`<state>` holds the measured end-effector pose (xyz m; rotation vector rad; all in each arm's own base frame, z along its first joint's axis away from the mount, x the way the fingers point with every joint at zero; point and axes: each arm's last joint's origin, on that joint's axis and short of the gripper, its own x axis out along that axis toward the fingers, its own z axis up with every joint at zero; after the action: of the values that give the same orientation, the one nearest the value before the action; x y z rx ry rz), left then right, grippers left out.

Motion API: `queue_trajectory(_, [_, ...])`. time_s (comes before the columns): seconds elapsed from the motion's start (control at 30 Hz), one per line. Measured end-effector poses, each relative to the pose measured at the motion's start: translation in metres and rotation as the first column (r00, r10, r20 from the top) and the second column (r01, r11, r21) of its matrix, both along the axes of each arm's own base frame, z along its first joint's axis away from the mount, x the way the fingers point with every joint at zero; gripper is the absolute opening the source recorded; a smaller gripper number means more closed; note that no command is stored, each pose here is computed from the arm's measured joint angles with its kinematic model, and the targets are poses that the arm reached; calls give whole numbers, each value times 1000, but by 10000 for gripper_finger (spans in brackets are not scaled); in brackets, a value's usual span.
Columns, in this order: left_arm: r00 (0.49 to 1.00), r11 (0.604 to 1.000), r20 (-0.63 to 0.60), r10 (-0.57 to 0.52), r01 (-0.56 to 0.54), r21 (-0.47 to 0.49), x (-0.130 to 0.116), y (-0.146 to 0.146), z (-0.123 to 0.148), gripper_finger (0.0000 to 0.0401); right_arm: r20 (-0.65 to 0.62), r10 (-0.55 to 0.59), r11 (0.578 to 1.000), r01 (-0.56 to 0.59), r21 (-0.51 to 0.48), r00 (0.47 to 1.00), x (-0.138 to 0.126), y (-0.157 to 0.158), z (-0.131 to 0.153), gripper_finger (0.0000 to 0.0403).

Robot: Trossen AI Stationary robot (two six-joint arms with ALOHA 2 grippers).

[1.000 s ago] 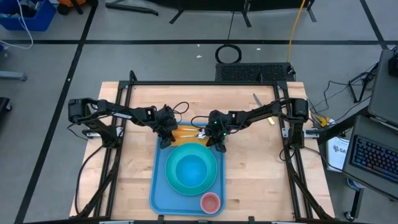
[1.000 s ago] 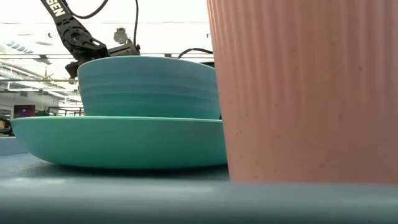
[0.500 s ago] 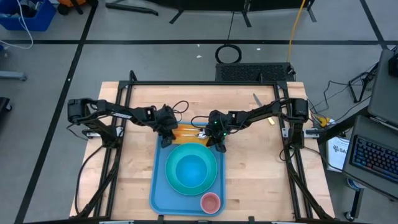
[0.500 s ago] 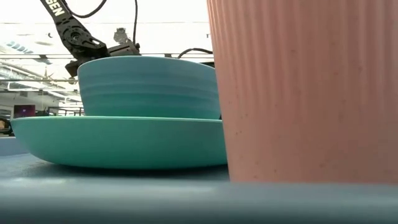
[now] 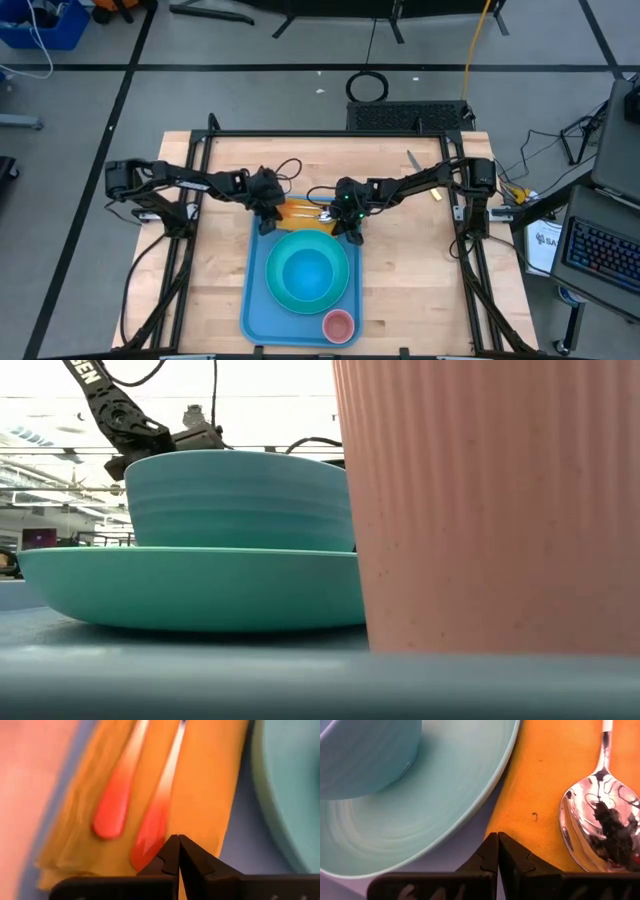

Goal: Set up tray
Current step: Adjust the orange napkin

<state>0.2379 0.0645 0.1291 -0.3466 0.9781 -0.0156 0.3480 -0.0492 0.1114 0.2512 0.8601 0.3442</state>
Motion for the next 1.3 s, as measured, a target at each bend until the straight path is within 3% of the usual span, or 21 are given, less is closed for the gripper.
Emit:
queue_trajectory(0.33, [994,999,99,-45,45,2,4,0,11,4,-49,-10,1000,11,7,999,-3,0,-2,0])
queue_trajectory(0.87, [994,997,91,-66,69,-32,4,-2,9,4,-93,-26,1000,26,4,995,-7,-1,-4,0])
queue_trajectory(1.3, [997,996,47,-63,65,-54,10,0,-11,4,-103,-34,999,35,8,994,-7,-2,-5,0])
